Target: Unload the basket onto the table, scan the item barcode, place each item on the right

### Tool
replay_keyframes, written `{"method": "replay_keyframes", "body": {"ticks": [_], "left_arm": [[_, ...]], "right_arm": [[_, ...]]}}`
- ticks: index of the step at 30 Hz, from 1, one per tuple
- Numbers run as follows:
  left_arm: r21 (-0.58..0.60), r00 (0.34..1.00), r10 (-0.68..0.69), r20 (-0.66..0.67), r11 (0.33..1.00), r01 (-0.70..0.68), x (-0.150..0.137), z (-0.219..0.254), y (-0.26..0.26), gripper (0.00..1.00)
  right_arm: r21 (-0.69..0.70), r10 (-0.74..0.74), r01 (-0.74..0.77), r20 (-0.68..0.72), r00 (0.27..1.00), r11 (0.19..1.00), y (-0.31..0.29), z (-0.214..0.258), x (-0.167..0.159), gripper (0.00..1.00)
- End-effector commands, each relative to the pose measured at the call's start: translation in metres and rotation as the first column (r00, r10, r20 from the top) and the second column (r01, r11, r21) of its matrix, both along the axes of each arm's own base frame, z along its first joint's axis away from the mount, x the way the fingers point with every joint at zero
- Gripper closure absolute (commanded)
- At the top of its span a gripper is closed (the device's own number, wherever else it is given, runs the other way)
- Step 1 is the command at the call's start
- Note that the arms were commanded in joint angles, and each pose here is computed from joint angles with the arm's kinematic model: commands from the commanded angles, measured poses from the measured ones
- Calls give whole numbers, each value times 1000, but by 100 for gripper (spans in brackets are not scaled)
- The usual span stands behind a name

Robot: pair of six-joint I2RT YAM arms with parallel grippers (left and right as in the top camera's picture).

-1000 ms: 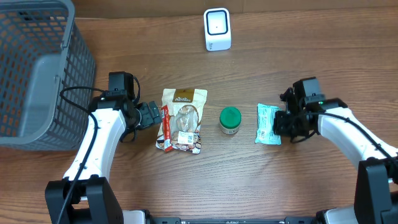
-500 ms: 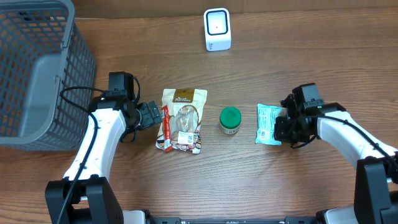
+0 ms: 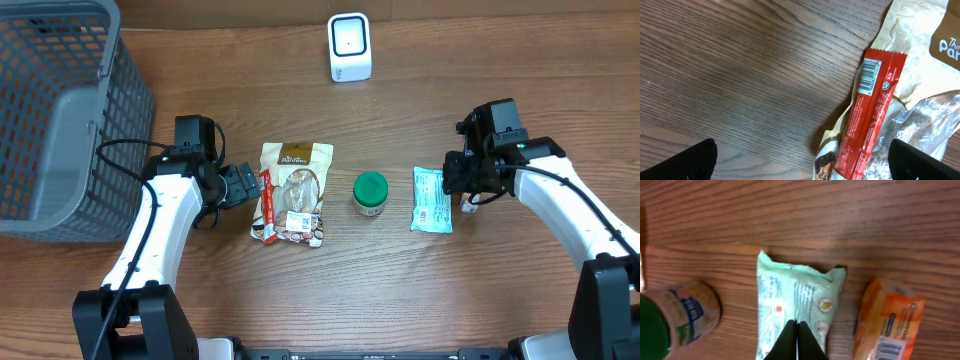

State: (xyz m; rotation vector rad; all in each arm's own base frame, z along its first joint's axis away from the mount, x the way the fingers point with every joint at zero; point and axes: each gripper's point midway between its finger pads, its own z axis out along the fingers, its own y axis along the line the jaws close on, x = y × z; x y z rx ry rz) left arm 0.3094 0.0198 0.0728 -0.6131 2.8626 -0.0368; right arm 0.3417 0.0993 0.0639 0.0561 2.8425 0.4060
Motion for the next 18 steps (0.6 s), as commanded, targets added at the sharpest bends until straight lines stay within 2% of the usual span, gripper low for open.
{"method": "replay_keyframes", "body": {"ticks": [1, 13, 18], "left_arm": [[1, 1000, 6, 21, 1000, -6, 5, 6, 0, 0], [1, 1000, 6, 21, 1000, -6, 5, 6, 0, 0], [1, 1000, 6, 20, 1000, -6, 5, 6, 0, 0]], "right_arm": [[-41, -17, 16, -4, 1000, 999, -9, -13, -2, 96], [-38, 12, -15, -87, 996, 999, 2, -62, -13, 96], [-26, 22, -24, -64, 998, 999, 7, -58, -5, 96]]}}
